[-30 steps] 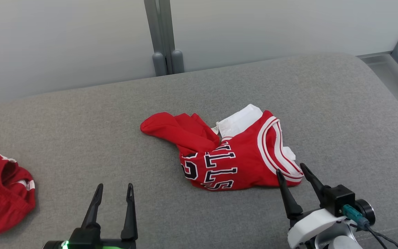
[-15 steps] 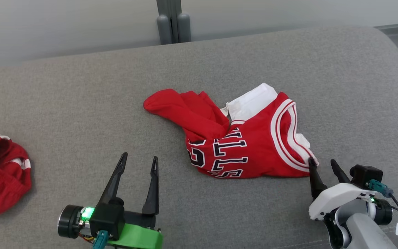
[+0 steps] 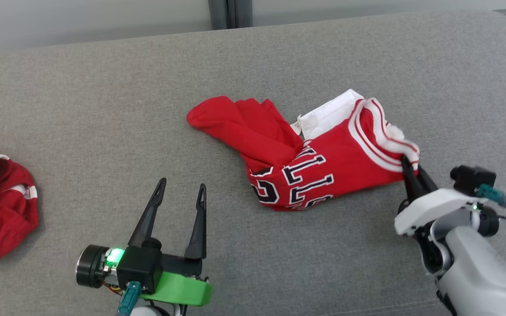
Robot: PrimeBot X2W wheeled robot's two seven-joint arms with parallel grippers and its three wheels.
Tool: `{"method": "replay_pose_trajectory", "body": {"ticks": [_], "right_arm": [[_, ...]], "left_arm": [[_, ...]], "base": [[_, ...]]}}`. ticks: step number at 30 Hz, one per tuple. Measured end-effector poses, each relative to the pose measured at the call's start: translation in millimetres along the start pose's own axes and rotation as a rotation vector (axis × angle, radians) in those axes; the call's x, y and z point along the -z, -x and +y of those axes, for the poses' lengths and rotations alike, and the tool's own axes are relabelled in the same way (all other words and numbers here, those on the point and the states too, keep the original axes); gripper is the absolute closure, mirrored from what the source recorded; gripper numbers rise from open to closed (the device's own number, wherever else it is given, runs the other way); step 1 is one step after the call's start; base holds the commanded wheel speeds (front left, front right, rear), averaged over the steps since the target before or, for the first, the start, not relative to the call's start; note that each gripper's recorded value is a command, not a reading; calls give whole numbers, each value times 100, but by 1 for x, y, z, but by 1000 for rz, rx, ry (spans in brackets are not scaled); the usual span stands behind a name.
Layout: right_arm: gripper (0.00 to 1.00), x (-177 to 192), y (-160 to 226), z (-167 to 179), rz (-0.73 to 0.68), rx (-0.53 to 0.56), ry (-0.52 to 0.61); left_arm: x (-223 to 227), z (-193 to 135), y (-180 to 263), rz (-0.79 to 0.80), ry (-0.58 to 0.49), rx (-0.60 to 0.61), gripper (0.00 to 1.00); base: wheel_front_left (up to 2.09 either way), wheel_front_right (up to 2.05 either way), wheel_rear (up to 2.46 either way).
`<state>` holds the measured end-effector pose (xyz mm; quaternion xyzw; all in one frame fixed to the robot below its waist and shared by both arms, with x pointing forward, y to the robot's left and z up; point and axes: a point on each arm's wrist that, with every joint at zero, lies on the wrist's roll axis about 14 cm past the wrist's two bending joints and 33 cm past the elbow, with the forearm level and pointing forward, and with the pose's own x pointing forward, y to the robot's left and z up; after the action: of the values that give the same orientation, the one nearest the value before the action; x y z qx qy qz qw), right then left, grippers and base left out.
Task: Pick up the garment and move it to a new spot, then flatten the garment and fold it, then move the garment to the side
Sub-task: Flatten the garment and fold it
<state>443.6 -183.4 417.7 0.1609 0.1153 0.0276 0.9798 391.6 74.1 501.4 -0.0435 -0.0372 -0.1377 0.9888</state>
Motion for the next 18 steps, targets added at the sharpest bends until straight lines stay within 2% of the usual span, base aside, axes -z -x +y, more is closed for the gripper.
{"method": "replay_pose_trajectory", "body": {"ticks": [5, 11, 15, 18], "right_arm": [[100, -73, -17, -22, -154, 9, 96], [100, -193, -25, -46, -385, 38, 264], [100, -274, -17, -30, -566, 9, 349], [100, -311, -6, -3, -672, -43, 383]], "left_arm": [[-5, -6, -6, -20, 3, 22, 0], [-8, -12, -10, -30, 6, 40, 0], [-12, -12, -10, -42, 3, 42, 0], [-17, -13, -8, -53, 4, 43, 0]], "base": [[0, 0, 0], [0, 0, 0], [0, 0, 0], [0, 0, 0]]}}
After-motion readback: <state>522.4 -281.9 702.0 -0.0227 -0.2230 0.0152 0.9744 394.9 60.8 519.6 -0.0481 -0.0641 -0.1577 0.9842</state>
